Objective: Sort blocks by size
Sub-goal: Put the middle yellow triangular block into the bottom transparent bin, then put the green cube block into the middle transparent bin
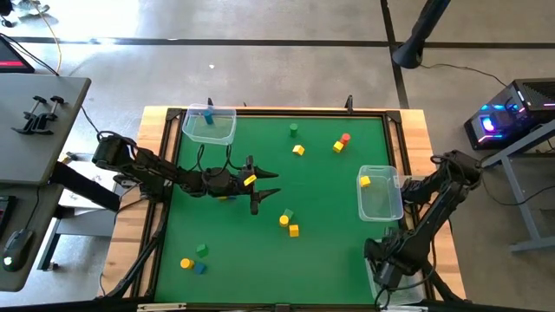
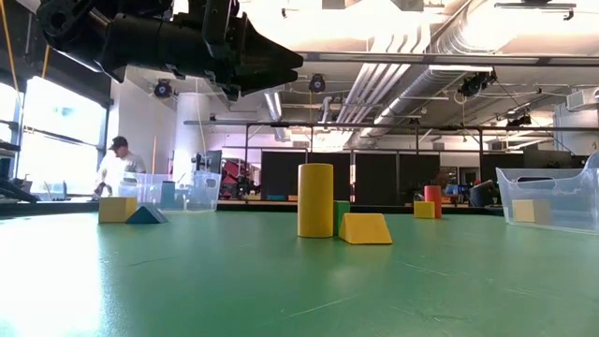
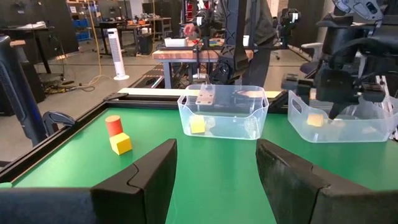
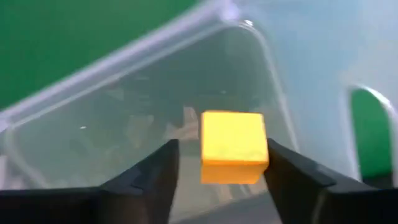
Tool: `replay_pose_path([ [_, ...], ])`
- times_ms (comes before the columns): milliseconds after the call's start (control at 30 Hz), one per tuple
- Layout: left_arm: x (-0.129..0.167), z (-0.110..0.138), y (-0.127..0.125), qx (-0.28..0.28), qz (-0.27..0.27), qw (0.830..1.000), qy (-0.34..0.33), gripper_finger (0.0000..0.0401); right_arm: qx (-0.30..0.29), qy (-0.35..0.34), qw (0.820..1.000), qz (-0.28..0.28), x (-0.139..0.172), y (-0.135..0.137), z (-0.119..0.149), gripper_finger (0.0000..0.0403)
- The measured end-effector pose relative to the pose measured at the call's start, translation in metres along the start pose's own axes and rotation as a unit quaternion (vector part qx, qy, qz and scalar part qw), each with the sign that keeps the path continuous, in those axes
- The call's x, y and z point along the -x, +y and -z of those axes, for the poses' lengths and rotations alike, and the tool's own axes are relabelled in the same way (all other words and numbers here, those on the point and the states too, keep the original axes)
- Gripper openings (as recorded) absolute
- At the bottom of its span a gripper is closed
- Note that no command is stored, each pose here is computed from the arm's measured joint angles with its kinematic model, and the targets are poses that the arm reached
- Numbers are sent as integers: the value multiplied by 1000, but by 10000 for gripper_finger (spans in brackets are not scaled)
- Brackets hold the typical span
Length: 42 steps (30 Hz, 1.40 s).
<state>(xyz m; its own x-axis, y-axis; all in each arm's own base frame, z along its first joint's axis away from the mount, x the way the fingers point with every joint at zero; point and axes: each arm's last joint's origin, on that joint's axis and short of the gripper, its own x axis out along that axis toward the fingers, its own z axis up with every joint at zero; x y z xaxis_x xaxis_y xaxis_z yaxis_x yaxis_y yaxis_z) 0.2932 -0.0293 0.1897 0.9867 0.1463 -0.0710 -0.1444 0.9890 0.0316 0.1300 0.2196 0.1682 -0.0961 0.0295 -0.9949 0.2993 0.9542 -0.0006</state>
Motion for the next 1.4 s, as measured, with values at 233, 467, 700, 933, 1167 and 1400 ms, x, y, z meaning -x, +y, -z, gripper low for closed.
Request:
replay_pose_path([
  [233,0,0,0,4,0,1000,-1,207,-34,22,998,50,30,1,2,273],
  [467,0,-1,0,7,0,1000,-5,207,-32,-119,990,74,88,10,-3,275],
  [700,0,-1,0,11,0,1000,-5,207,27,-302,948,94,104,13,-24,276],
  [933,0,-1,0,11,0,1000,-5,207,87,-344,932,76,68,8,-64,271],
  [1167,0,-1,0,10,0,1000,-5,207,133,-362,923,-4,36,-2,-108,266],
  [1400,0,-1,0,11,0,1000,-4,207,176,-384,906,-16,18,-19,-130,265],
])
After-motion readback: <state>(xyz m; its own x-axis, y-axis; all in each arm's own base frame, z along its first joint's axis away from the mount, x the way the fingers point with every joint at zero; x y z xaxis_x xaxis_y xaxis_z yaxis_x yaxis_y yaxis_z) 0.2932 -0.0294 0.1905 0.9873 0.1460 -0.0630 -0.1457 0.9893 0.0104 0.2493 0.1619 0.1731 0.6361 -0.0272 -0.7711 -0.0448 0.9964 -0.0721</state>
